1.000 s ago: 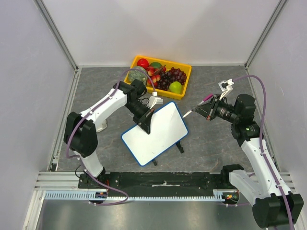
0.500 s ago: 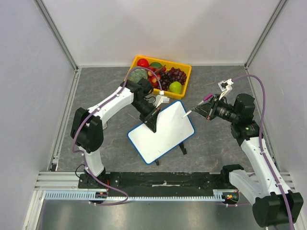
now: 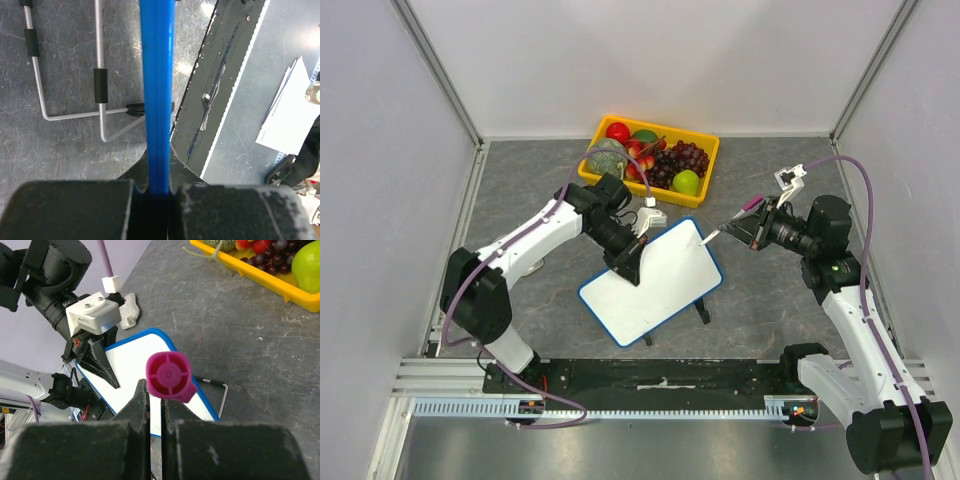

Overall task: Write a sentence on the whiteboard
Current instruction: Adjust the whiteboard on the whiteboard stand.

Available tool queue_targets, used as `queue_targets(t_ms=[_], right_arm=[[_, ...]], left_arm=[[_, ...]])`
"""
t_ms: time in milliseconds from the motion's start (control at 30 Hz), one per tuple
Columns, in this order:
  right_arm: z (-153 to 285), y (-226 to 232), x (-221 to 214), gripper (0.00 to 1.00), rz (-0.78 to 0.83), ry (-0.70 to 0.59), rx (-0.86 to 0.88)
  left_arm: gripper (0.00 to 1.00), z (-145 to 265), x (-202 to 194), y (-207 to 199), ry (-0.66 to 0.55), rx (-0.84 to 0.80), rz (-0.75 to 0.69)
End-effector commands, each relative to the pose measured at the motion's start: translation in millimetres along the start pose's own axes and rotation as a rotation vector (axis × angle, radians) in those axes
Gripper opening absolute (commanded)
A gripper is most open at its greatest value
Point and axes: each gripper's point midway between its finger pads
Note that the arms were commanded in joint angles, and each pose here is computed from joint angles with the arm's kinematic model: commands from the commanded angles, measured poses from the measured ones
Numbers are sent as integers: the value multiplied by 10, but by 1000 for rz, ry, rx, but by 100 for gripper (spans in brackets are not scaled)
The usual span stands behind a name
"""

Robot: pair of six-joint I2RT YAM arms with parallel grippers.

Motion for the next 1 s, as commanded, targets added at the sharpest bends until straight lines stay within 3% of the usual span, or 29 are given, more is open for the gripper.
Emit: queue_targets(t_ms=[0,200,433,700,833,867,967], right_arm=[[2,63,118,0,26,-35,31],[9,57,104,0,21,-37,27],[5,56,83,0,19,-34,29],[4,50,62,0,14,-31,29],[6,55,58,0,11,-30,30],[4,52,55,0,10,-29,30],[9,61,59,0,11,-31,32]], left_arm=[[2,-63,160,-85,-82,-17,-138],[2,-157,222,-99,-47,-74,-142],[2,-268,211,112,48,-24,-101],[26,-275,324,242,77,38,-82],[43,-228,424,309,60,95,-90],[53,-218,440,317,57,107,-91],[60,-136,555,352,15,168,-100]])
Point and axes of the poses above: each gripper's point midway between its finger pads, its own z axis back along the fingers, its own y axis along the line the jaws close on, x = y × z, and after that the axes turned 13 degrees about z, right-handed
